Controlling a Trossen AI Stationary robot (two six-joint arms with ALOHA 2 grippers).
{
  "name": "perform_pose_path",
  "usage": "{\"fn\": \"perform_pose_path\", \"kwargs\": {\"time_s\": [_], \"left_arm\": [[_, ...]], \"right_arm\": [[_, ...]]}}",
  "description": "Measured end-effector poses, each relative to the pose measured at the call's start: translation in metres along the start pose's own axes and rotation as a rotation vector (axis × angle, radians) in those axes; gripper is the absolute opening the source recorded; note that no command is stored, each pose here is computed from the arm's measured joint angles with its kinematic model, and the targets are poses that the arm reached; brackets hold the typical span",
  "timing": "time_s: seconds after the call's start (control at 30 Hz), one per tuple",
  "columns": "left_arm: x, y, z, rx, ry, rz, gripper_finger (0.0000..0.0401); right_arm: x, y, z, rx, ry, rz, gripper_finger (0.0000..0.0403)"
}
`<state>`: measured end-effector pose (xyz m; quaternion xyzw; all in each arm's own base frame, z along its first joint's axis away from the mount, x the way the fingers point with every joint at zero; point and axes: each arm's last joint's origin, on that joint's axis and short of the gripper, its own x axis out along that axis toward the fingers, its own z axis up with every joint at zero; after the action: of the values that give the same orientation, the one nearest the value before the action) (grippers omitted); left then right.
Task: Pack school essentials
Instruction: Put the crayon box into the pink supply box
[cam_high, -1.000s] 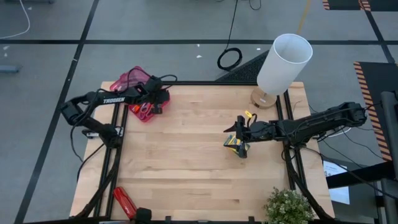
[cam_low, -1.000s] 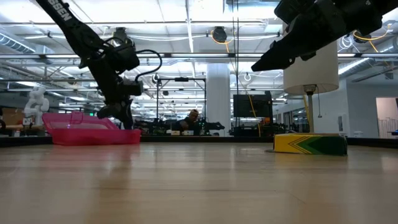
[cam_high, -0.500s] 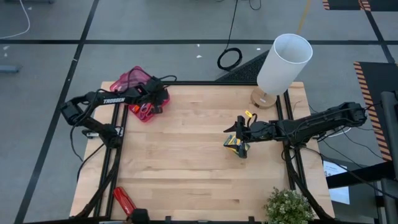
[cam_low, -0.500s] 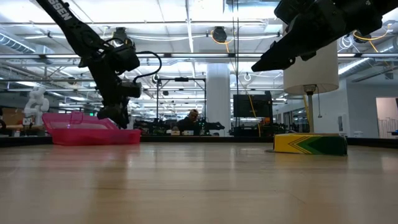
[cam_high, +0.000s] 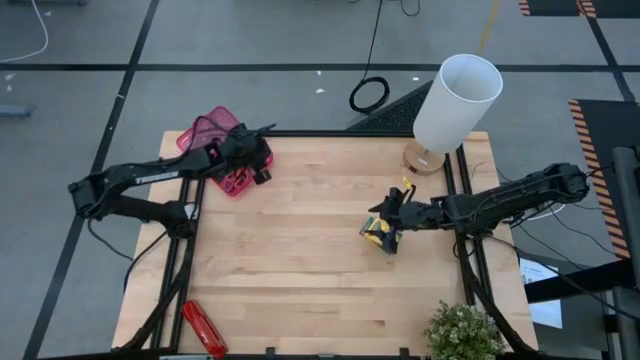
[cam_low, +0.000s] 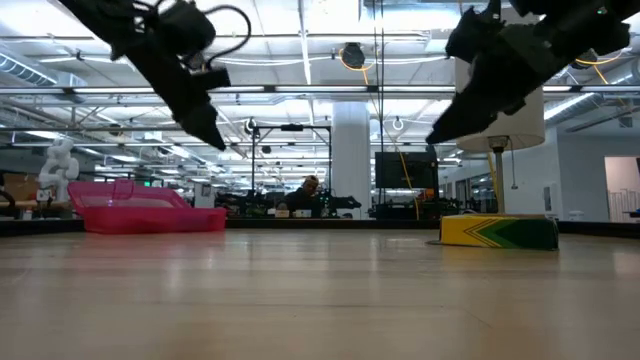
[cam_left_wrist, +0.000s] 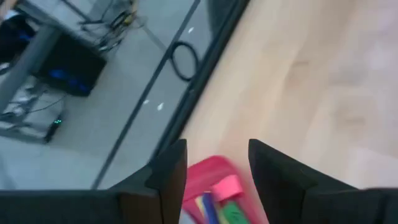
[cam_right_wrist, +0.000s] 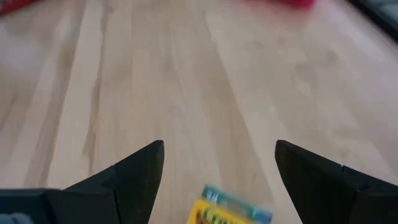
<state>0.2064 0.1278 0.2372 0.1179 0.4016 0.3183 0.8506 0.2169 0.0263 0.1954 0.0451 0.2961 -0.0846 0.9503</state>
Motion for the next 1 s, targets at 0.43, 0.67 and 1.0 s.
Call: {"fn": "perform_pose_path", "kwargs": {"time_s": [0.43,0.67,1.0], "left_arm": [[-0.039,-0.014,0.012,-0.062,-0.171,-0.134,0.0175],[-0.042,-0.022,0.017,-0.045,-0.225,-0.186,0.0175],[-0.043,-0.023,0.018,-0.030,-0.234,-0.190,0.0175]], "right_arm": [[-0.008,0.028,-0.041,0.145,0.306,-0.017,0.0356],[-0.008,0.024,-0.050,0.202,0.396,-0.092,0.0396],[0.003,0.015,-0.055,0.219,0.434,-0.171,0.0400]]}}
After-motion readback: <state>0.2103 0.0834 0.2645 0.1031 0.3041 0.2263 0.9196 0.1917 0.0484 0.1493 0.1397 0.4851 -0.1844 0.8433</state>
